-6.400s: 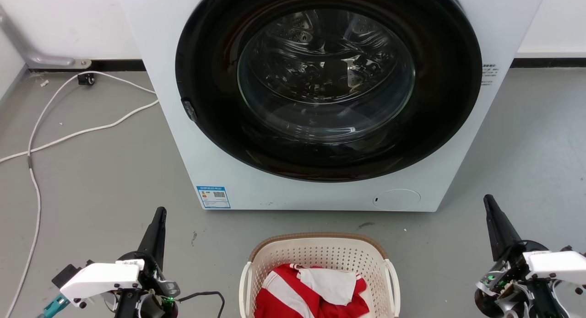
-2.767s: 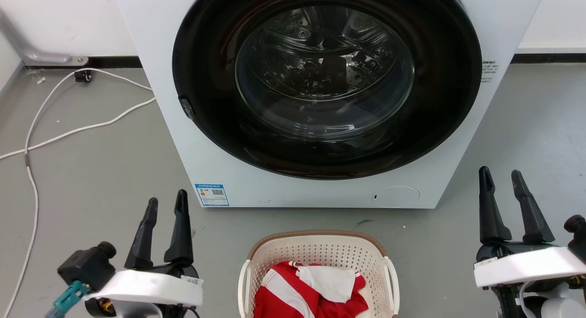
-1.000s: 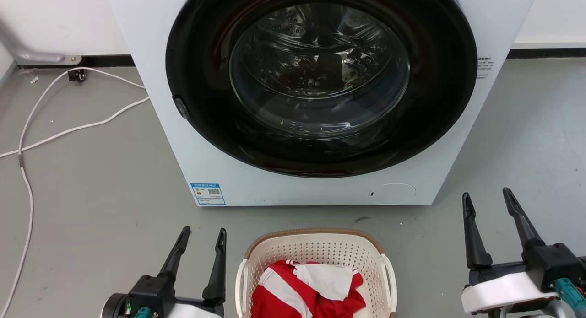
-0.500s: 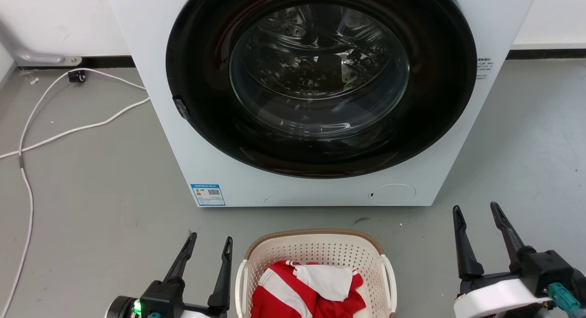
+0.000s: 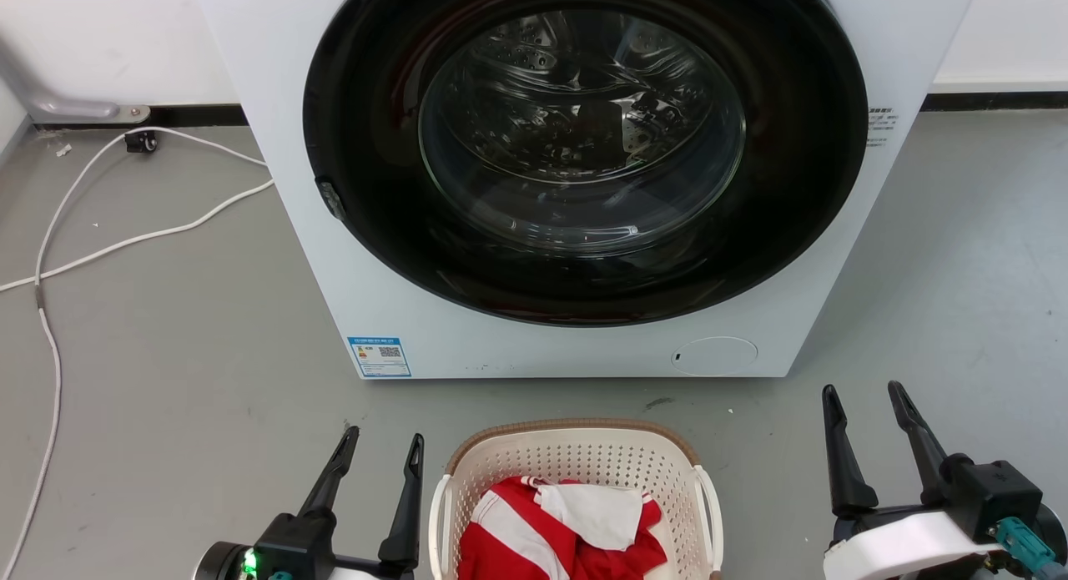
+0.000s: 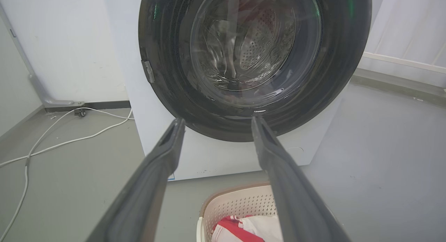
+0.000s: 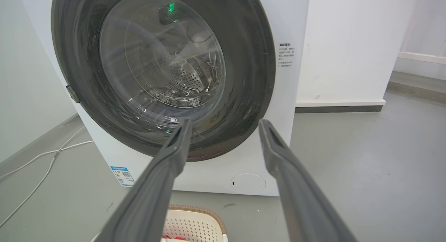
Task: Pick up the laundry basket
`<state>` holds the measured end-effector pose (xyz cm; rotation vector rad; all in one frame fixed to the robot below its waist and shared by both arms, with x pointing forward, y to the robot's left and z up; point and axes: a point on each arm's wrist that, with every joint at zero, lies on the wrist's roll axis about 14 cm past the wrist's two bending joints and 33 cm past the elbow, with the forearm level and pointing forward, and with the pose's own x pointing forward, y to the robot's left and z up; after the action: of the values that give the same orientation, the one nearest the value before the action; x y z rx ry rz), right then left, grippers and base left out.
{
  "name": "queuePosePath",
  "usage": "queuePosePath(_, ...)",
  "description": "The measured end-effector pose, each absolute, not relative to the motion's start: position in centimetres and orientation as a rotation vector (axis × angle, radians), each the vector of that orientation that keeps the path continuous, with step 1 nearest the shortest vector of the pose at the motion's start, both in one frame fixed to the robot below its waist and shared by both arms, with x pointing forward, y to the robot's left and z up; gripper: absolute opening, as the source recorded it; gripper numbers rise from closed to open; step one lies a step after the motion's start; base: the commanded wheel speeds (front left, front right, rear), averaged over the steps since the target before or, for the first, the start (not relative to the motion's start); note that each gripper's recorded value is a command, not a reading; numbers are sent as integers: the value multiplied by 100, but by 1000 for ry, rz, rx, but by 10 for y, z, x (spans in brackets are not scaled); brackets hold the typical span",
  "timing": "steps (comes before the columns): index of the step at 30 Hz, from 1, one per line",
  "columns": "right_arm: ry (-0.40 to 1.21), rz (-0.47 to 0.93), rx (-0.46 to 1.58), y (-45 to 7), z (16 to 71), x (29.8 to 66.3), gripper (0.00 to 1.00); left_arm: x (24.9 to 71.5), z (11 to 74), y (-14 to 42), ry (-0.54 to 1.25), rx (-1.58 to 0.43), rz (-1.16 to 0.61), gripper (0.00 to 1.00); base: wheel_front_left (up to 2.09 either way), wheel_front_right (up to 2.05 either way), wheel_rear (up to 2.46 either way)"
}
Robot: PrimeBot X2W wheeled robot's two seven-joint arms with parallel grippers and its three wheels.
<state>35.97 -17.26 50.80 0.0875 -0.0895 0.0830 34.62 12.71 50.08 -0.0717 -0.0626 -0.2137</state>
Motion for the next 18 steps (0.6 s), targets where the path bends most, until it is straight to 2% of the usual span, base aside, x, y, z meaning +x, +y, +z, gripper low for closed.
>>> queuePosePath(12, -77, 92, 84, -170, 504, 365, 100, 347, 491, 129, -31, -85, -208, 100, 0, 0, 0)
queuePosePath(18, -7, 114, 69, -162, 481, 384, 100, 367, 466, 132, 45, -90, -196, 100, 0, 0, 0)
